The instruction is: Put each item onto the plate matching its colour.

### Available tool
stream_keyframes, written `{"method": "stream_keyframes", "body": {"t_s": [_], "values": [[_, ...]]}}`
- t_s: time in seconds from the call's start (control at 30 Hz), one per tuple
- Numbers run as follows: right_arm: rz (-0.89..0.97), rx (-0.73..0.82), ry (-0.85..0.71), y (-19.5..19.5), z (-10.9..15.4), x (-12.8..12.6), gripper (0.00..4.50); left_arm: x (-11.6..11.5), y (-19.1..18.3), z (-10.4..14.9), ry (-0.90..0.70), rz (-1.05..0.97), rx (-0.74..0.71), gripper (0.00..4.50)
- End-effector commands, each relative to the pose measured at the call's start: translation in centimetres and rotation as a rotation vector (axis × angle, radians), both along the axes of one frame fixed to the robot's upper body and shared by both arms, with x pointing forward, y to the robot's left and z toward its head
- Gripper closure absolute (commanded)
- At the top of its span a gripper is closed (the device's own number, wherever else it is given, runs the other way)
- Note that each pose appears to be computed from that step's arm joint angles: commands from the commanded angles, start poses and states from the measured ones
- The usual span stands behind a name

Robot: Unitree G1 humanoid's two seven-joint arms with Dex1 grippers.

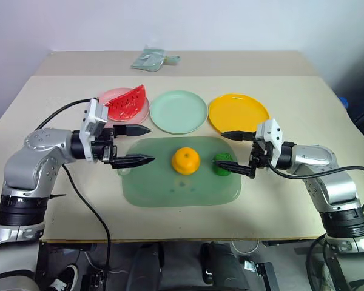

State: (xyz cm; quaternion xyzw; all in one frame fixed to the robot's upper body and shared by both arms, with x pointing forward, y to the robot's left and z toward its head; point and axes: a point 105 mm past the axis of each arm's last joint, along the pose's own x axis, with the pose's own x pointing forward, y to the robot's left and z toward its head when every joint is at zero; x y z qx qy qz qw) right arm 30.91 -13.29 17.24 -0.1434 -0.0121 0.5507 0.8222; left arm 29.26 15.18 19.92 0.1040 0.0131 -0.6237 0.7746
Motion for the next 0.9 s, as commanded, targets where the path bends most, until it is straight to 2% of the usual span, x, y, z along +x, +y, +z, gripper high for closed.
{"method": "stream_keyframes", "body": {"t_s": [0.03, 0.17, 0.3, 0.4, 0.47, 0.53, 0.9], "values": [[0.044, 0.023, -0.085, 1.2, 2.0, -0.5, 0.0, -0.3, -0.6, 0.3, -0.074, -0.021, 0.029, 0.06], [0.038, 0.029, -0.028, 3.8, 1.5, -0.2, 0.0, -0.7, -0.8, 0.5, -0.11, -0.041, -0.002, 0.06], [0.034, 0.032, -0.014, 6.7, 1.7, -0.2, 0.0, -1.0, 0.3, -0.4, -0.126, -0.033, 0.041, 0.06], [0.013, -0.083, -0.027, 8.3, 0.7, 0.1, 0.0, -1.4, 0.7, -0.9, -0.123, -0.039, 0.069, 0.06], [-0.018, -0.162, -0.018, 8.7, 0.3, 0.9, 0.0, -1.8, 0.7, -1.0, -0.124, -0.048, 0.075, 0.06], [-0.021, -0.174, 0.017, 9.3, 0.6, 1.4, 0.0, -2.0, 0.5, -0.8, -0.151, -0.048, 0.075, 0.06], [0.006, -0.291, 0.154, 9.7, -0.8, 1.3, 0.0, -2.5, -0.4, -0.7, -0.178, -0.044, 0.033, 0.06]]}}
